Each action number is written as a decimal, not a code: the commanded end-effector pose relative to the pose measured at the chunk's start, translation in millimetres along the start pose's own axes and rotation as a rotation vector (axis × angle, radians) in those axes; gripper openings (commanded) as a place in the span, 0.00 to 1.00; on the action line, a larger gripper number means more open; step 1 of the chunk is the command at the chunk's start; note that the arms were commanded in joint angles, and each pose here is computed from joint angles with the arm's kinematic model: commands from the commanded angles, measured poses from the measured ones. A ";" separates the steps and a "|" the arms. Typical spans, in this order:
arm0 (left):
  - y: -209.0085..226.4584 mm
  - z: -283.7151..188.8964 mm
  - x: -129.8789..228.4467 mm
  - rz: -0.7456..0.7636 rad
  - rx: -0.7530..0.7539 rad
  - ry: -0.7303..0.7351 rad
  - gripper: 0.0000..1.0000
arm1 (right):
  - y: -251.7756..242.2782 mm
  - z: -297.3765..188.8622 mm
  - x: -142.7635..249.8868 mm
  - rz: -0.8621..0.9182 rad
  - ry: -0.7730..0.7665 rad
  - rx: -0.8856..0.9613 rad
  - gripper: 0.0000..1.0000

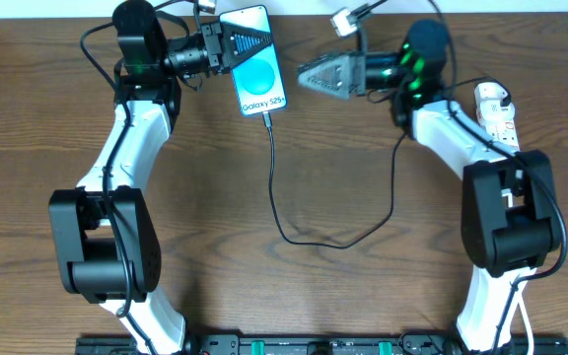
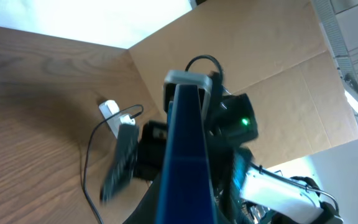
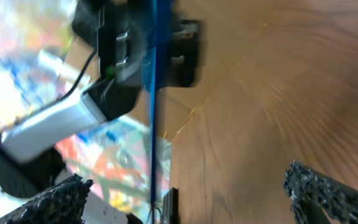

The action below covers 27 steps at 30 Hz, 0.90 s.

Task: Plug charger to phone and switch on socket
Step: 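Open the right gripper and withdraw it up and right from the phone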

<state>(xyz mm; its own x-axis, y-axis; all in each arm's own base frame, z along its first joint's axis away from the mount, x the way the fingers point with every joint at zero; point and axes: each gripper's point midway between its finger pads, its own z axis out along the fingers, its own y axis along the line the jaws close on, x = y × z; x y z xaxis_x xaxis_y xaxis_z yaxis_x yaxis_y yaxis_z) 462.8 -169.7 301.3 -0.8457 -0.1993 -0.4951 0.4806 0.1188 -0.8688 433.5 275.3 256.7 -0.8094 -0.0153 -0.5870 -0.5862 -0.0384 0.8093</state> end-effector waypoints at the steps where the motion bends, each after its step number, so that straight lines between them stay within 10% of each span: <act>1: -8.2 -3.1 1.0 0.037 0.012 0.010 0.08 | -24.8 -23.4 -13.5 0.076 -0.081 0.082 0.99; 13: -8.1 -3.1 0.8 0.052 0.011 0.010 0.07 | -134.3 -87.9 61.0 0.563 -0.125 0.588 0.97; 27: 19.5 -3.2 13.3 -0.023 -0.056 0.017 0.07 | -89.9 -185.7 29.4 0.410 -0.337 1.180 0.99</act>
<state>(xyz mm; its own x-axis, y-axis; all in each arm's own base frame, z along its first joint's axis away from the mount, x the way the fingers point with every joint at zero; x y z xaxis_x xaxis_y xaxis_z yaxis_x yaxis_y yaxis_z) 462.4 -168.5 285.6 -0.8750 -0.1953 -0.4430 0.4231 0.1361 -0.8958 461.2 122.7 125.9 -0.8859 0.4161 -0.2049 0.1785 0.7135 0.6775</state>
